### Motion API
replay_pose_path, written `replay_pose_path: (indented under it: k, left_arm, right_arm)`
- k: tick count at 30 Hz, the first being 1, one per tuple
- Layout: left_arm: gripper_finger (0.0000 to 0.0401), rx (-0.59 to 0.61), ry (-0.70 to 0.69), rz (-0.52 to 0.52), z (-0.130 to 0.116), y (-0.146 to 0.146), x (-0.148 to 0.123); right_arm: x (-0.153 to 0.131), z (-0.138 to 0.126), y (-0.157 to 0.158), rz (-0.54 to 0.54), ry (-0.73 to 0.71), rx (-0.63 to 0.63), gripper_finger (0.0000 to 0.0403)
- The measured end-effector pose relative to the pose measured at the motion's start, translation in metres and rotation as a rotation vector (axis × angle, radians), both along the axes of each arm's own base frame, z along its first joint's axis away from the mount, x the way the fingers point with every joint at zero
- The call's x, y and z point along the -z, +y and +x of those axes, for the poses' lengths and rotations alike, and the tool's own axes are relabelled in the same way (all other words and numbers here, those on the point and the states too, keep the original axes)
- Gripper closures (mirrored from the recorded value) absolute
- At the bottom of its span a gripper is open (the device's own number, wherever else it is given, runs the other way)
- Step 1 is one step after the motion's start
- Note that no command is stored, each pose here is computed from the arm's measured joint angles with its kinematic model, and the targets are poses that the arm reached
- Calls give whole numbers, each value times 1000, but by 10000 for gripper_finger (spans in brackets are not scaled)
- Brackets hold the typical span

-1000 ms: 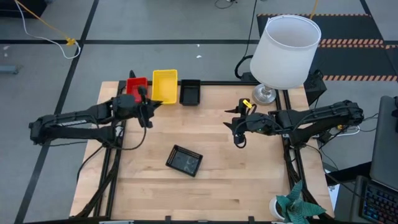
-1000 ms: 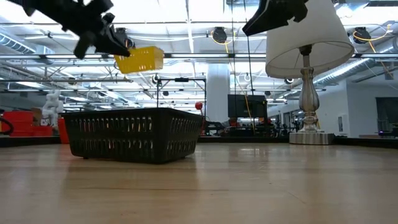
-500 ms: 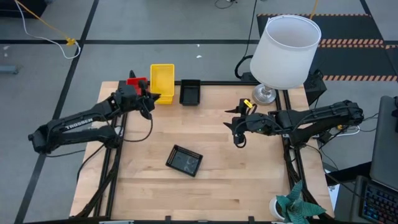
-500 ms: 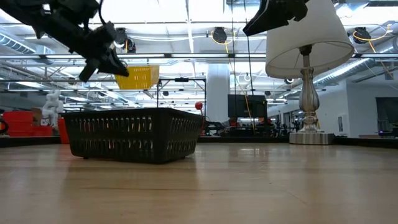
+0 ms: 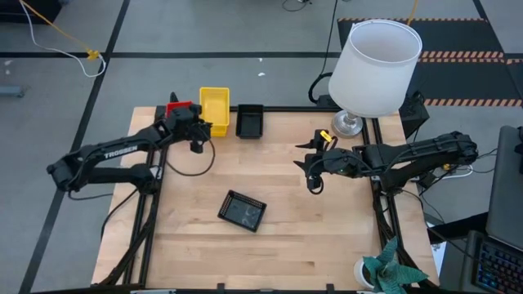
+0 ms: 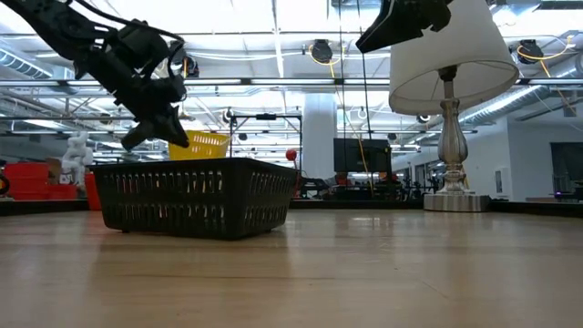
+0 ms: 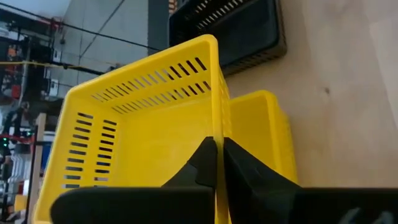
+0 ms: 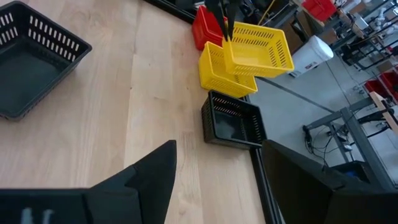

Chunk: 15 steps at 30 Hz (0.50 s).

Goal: Stack baskets by color
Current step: Stack the bottom yellow bin on top of the top yellow bin

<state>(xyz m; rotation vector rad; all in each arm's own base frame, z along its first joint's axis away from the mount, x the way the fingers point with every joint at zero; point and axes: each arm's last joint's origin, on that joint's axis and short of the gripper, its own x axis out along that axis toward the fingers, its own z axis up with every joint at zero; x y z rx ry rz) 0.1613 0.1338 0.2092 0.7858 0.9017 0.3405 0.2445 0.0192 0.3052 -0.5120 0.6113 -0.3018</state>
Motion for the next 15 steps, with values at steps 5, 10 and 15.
replay_pose_path:
  k: [5, 10, 15]
  left_arm:
    - [380, 15, 34, 0, 2, 1, 4]
    - [393, 2, 39, -6, 0, 3, 5]
    - [378, -11, 66, -24, -3, 4, 8]
  right_arm:
    - [0, 0, 0, -2, 2, -1, 174]
    - [1, -1, 0, -1, 9, 0, 174]
    - [1, -1, 0, -1, 16, 1, 174]
